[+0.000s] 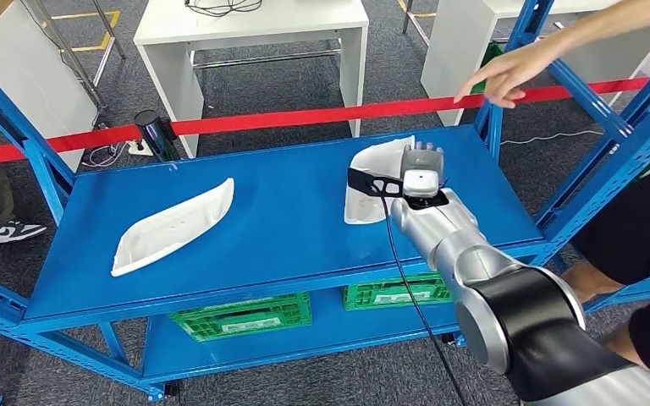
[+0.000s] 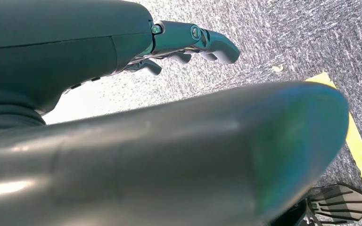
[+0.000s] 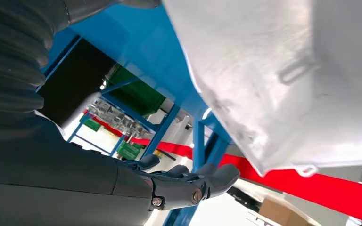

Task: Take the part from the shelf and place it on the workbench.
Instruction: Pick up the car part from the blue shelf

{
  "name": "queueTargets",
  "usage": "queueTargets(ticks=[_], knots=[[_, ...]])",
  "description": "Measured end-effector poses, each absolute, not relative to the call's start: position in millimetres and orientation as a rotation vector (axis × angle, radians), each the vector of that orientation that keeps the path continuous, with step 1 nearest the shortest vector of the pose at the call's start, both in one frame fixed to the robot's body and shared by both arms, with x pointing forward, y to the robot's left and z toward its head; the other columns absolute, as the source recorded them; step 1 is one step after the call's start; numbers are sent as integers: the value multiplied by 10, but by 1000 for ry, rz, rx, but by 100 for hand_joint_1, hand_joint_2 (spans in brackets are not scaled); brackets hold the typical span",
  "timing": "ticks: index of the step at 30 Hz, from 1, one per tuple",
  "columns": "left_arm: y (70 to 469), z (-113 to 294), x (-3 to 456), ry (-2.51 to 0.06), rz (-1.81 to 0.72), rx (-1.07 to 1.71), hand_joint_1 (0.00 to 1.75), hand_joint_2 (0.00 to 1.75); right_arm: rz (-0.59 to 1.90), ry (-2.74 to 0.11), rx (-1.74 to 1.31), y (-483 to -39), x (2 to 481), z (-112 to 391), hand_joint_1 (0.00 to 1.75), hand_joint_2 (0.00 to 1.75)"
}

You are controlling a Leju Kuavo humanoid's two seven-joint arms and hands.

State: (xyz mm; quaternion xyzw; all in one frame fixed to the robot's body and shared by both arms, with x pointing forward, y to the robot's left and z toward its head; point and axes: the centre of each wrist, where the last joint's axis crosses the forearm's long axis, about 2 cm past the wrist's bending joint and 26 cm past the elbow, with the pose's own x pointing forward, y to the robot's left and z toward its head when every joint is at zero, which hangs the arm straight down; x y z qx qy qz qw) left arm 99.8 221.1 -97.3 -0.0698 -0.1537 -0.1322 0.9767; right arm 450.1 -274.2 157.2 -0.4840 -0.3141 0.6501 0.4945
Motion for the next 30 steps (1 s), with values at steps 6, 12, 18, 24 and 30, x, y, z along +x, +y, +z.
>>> queueTargets(ticks=[6,12,18,24,30], knots=[[2212,-973,1001,-311,-263,-141,0,0,1580,-779,-1169,-2670,4502,1580,0,175],[2212,-973,999,-312,-257,-142,0,0,1582,-784,-1170,-2647,4509,1595,0,175],[2212,-973,999,-314,-257,-142,0,0,1580,-787,-1172,-2648,4510,1597,0,175],[2211,-973,999,-312,-258,-142,0,0,1581,-787,-1172,-2674,4511,1596,0,175],[2212,-974,994,-311,-243,-143,0,0,1587,-800,-1171,-2678,4511,1596,0,175]])
